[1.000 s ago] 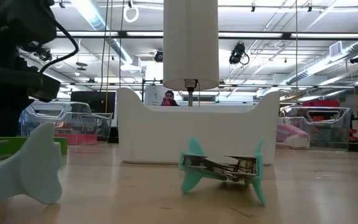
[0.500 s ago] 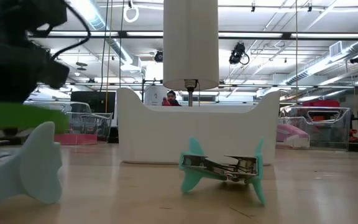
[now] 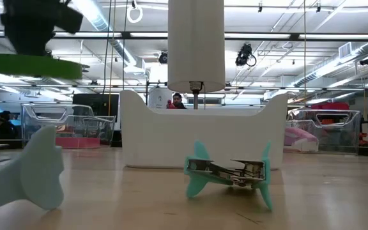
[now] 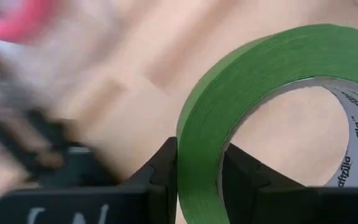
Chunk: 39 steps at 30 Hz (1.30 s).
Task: Pick and place Stapler, Stapler remover, tape
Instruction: Put the top green tape into the left transparent bin
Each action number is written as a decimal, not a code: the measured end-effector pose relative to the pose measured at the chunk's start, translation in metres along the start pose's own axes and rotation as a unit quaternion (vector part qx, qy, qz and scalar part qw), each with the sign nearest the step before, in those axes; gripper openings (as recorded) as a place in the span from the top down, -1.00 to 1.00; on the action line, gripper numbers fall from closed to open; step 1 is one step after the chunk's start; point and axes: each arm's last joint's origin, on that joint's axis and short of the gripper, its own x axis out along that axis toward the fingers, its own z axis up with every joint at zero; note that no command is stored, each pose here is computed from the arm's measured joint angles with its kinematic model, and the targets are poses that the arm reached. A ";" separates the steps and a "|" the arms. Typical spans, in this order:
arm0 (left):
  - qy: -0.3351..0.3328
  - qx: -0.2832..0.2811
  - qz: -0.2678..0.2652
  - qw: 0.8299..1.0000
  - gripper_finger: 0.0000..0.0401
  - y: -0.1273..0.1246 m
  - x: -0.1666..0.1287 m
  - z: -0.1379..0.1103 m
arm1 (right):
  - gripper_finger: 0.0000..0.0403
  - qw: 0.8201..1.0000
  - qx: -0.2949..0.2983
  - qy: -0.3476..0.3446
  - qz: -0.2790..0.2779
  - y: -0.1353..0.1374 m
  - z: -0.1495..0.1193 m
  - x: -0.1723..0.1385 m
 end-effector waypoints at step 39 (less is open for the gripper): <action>-0.036 -0.257 0.099 0.961 0.57 0.191 0.036 0.108 | -0.11 1.000 0.014 0.007 -0.001 0.000 -0.001 0.000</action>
